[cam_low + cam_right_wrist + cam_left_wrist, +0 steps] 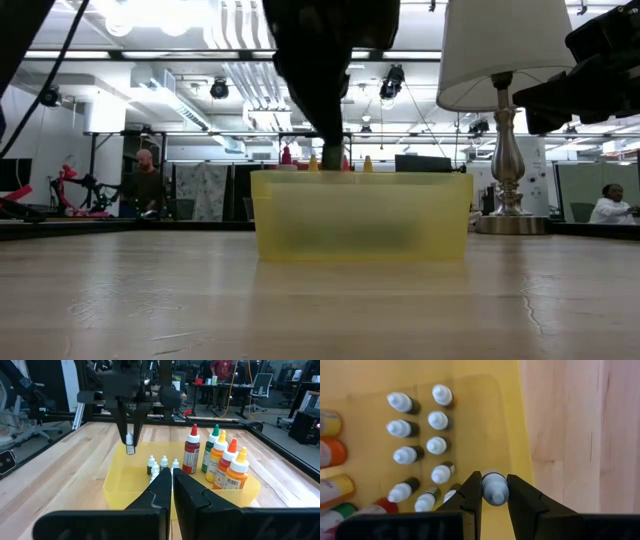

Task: Pick & Place food coloring
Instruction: Put the small green food coloring bottle into the bin

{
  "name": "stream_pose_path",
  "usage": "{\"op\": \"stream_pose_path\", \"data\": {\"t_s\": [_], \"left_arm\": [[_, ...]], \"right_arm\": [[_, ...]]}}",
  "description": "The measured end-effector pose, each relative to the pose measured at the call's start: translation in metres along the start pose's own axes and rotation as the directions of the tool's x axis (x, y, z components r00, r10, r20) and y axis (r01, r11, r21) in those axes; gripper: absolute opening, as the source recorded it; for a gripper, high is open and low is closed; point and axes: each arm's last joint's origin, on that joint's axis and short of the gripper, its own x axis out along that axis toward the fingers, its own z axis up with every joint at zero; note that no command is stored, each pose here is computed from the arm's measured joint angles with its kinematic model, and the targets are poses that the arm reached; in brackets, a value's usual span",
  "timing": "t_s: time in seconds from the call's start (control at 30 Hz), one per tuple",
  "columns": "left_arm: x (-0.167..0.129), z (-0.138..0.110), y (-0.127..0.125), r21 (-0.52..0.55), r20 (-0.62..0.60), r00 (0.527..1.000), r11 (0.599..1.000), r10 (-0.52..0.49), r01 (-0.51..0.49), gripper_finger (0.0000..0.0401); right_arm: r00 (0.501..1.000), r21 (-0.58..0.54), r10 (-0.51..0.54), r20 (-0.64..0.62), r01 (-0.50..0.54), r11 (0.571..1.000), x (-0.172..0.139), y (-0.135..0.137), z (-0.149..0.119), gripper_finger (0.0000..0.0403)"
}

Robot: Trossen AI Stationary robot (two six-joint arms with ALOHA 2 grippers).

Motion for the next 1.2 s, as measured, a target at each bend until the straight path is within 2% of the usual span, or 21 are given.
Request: {"op": "stream_pose_path", "data": {"t_s": [0.57, 0.9, 1.2], "left_arm": [[0.042, -0.019, 0.005, -0.020, -0.004, 1.000, 1.000, 0.004, -0.004, 0.0048], [0.057, -0.023, 0.010, -0.037, 0.041, 0.999, 0.999, 0.001, 0.000, 0.0048], [0.067, -0.031, 0.012, -0.041, 0.028, 1.000, 0.999, 0.005, -0.004, 0.0048]], "right_arm": [[1.000, 0.000, 0.000, 0.000, 0.000, 1.000, 0.000, 0.000, 0.000, 0.0009], [1.000, 0.000, 0.000, 0.000, 0.000, 1.000, 0.000, 0.000, 0.000, 0.0009], [1.000, 0.000, 0.000, 0.000, 0.000, 1.000, 0.000, 0.000, 0.000, 0.0009]]}}
